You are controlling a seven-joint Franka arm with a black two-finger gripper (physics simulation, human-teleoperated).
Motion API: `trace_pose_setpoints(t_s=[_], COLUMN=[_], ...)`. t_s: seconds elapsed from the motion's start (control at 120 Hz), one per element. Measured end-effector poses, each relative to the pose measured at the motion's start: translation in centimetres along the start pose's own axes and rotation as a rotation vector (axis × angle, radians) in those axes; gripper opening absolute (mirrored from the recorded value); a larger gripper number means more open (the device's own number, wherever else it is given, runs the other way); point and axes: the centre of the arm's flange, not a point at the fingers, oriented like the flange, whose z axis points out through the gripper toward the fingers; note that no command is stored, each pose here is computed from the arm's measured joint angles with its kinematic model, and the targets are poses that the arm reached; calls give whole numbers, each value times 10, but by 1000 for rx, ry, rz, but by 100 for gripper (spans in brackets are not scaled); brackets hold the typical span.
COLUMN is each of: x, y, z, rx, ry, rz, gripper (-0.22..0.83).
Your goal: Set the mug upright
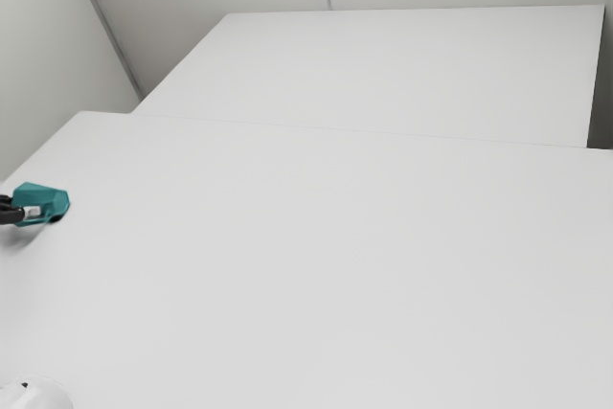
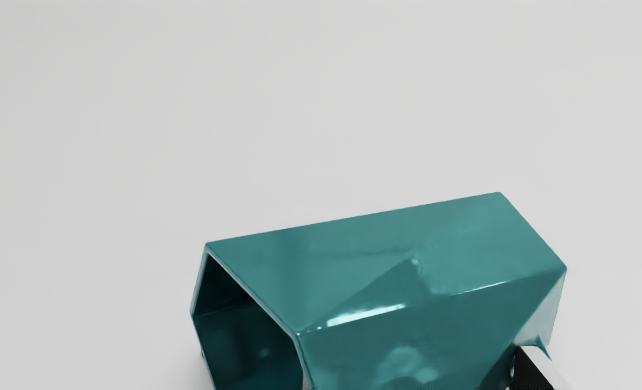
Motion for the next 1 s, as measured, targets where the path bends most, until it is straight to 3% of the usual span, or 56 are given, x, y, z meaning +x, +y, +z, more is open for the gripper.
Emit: trace_pose_setpoints(t_s=[0.158,0.367,0.642,1.0], x=[6,24,68,183], y=[-1,-1,7,107], z=[0,3,6,24], rx=[11,24,40,26], ry=[2,-5,-45,-302], rz=[12,41,103,176], gripper=[7,-10,-15,-17])
